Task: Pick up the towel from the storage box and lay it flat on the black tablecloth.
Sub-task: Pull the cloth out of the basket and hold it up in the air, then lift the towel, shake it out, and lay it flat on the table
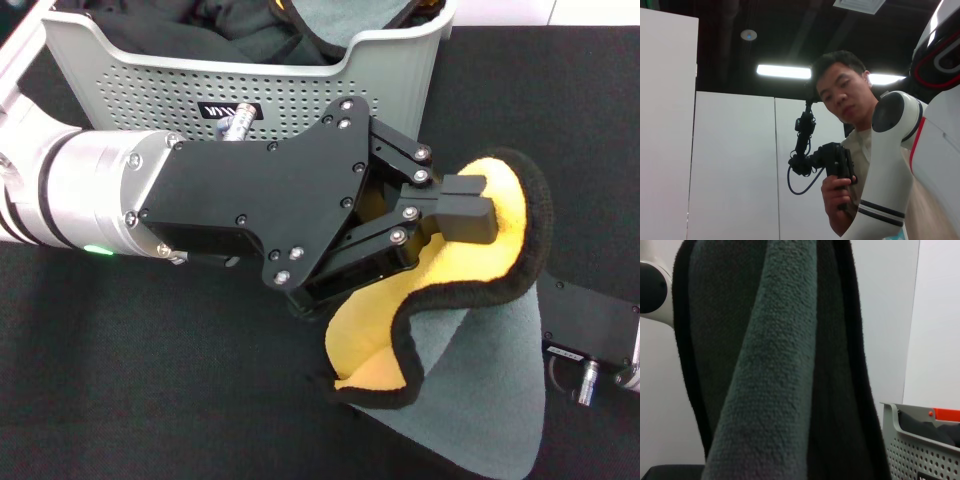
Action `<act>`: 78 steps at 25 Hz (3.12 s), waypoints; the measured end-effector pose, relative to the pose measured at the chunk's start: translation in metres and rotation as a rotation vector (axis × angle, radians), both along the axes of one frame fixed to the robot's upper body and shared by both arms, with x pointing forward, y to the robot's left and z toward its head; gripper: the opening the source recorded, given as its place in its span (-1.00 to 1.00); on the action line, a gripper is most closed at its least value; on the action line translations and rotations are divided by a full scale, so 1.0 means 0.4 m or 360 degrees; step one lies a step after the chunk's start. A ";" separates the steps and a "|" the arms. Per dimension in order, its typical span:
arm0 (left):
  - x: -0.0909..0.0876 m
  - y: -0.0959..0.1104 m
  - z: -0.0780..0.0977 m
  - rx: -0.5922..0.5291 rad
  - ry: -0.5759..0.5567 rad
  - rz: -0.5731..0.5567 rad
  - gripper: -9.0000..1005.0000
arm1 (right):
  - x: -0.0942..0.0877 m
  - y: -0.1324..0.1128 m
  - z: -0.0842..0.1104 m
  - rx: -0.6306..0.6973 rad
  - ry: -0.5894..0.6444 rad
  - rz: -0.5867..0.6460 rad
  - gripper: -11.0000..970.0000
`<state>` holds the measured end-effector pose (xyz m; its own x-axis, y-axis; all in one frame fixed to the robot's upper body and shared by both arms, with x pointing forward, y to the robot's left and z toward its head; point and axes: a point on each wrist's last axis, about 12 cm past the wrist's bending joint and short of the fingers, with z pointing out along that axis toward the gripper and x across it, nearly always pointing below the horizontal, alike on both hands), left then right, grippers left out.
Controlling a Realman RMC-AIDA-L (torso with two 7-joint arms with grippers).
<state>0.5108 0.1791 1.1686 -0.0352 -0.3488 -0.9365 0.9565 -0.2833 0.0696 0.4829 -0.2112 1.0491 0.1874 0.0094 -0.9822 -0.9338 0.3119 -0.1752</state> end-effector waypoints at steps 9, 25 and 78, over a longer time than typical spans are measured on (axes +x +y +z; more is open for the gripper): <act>-0.002 0.003 -0.003 -0.0001 0.0005 0.0009 -0.98 | -0.003 -0.002 -0.002 -0.0001 0.0003 -0.0005 -0.76; -0.037 0.047 -0.101 -0.0014 0.0156 0.0222 -0.98 | 0.024 -0.035 0.071 0.0228 -0.0135 -0.0031 -0.96; -0.115 0.131 -0.378 0.0397 0.0375 0.1487 -0.07 | 0.151 -0.004 0.242 0.0308 -0.0467 -0.0095 -0.96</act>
<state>0.4646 0.2314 1.0173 -0.0416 -0.1253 -0.9912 0.7848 0.6099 -0.1101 0.5435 -0.2126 1.1461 0.4674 0.1707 -0.8674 -0.8315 0.4182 -0.3657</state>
